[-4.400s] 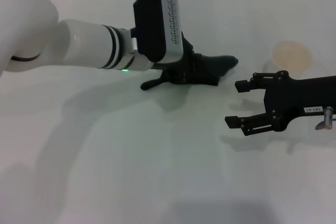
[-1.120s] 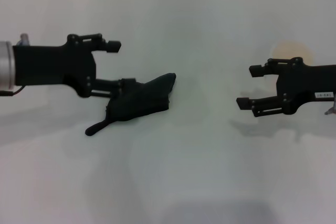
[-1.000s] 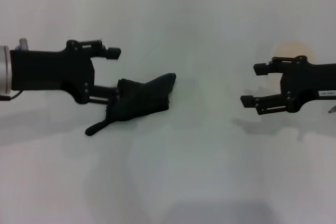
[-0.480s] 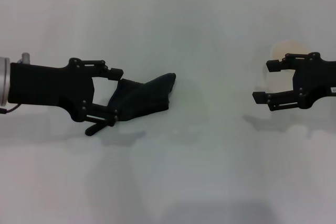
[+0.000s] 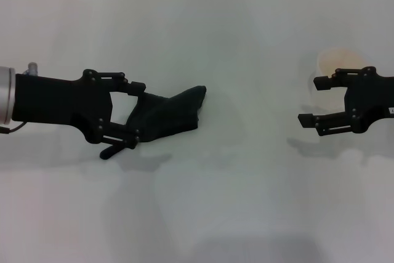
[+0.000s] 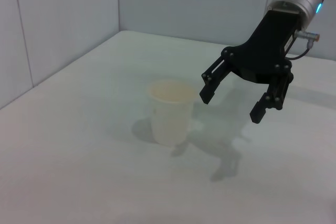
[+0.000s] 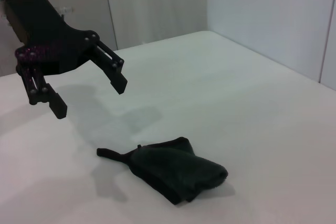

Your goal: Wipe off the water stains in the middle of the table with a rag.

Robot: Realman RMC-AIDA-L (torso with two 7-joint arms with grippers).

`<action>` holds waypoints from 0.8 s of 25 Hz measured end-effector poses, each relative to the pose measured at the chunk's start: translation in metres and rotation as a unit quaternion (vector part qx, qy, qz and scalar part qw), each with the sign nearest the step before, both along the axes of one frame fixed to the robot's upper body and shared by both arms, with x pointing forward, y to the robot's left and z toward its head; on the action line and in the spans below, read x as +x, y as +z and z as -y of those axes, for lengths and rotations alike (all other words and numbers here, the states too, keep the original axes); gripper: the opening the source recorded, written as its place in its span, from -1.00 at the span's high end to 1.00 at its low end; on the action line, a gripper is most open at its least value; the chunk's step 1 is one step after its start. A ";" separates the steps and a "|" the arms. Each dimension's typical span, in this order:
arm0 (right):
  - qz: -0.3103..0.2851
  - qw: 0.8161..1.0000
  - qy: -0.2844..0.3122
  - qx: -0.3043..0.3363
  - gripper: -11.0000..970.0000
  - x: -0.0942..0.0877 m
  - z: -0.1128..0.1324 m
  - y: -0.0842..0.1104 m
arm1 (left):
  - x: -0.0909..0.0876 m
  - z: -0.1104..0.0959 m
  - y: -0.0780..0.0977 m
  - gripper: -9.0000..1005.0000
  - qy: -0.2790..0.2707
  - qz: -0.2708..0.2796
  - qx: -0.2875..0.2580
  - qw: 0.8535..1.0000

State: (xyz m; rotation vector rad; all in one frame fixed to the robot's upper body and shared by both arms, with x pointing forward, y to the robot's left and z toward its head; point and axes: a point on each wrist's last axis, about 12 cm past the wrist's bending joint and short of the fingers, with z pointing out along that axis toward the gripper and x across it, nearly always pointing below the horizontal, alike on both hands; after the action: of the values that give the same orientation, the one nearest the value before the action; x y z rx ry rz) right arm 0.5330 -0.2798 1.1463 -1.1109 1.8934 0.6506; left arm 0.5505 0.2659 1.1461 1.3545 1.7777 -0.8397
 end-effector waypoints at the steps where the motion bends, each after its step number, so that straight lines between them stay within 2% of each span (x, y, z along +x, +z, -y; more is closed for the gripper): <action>1: 0.000 1.000 0.000 0.000 -0.77 0.000 0.000 0.000 | 0.000 0.000 0.000 -0.75 0.000 0.000 0.000 1.000; 20: -0.004 1.000 -0.003 0.002 -0.77 0.000 0.000 0.000 | 0.001 0.003 -0.001 -0.75 0.000 -0.003 0.001 1.000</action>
State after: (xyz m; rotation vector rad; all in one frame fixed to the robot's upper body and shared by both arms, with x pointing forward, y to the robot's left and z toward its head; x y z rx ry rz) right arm 0.5334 -0.2801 1.1460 -1.1019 1.9016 0.6558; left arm 0.5520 0.2629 1.1449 1.3558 1.7835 -0.8433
